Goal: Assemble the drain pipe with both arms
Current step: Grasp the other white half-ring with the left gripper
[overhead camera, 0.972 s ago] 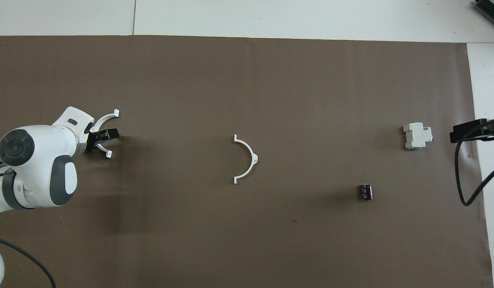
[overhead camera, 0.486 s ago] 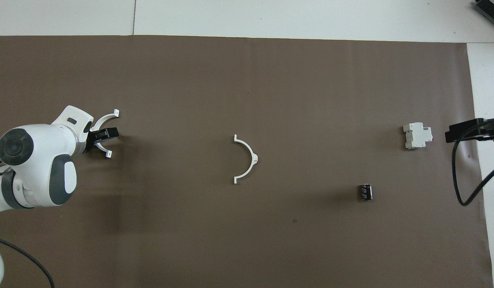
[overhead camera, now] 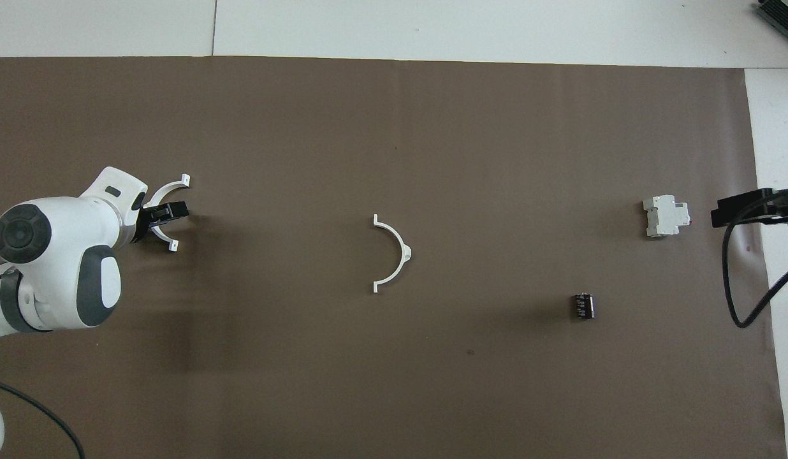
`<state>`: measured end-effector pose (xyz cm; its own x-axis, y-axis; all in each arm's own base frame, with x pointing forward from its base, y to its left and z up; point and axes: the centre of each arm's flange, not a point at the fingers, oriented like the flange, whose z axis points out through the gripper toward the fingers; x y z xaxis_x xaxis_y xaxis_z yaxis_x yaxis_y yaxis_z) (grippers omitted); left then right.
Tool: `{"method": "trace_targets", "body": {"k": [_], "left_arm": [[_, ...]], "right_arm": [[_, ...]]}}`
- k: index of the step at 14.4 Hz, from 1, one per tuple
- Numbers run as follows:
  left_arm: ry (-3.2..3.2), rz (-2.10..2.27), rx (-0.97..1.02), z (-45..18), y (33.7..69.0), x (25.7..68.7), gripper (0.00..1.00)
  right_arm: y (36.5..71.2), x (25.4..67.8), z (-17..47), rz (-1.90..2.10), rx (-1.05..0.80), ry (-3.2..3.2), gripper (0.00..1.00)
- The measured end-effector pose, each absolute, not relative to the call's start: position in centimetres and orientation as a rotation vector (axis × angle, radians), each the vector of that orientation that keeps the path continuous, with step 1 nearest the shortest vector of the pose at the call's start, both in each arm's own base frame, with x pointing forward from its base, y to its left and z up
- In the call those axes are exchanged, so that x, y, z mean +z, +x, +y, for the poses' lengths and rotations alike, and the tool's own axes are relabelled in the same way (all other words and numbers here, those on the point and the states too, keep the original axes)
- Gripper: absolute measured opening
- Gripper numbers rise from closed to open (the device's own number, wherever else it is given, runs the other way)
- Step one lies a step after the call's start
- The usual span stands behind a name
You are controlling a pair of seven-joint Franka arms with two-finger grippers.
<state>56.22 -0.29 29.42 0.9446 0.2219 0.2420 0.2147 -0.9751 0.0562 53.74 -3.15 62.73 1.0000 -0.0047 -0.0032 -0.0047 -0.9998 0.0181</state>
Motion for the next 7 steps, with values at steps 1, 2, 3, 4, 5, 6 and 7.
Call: {"method": "trace_targets", "body": {"k": [1,2,3,4,5,6,7], "left_arm": [[3.068,0.344,0.393,-0.29,56.26,29.63,1.0],[3.067,0.344,0.397,-0.29,56.27,29.79,1.0],[3.067,0.344,0.4,-0.29,56.27,29.91,1.0],[3.066,0.344,0.402,-0.29,56.28,30.0,1.0],[3.066,0.344,0.403,-0.28,56.28,30.05,1.0],[3.066,0.344,0.403,-0.29,56.28,30.07,1.0],[3.066,0.344,0.403,-0.29,56.28,30.07,1.0]], "right_arm": [[53.74,62.73,-3.15,-0.007,-0.005,3.123,1.0],[53.74,62.73,-3.15,-0.007,-0.005,3.123,1.0],[53.74,62.73,-3.15,-0.007,-0.005,3.123,1.0],[53.74,62.73,-3.15,-0.007,-0.005,3.123,1.0],[53.74,62.73,-3.15,-0.007,-0.005,3.123,1.0],[53.74,62.73,-3.15,-0.007,-0.005,3.123,1.0],[53.74,62.73,-3.15,-0.007,-0.005,3.123,1.0]]}}
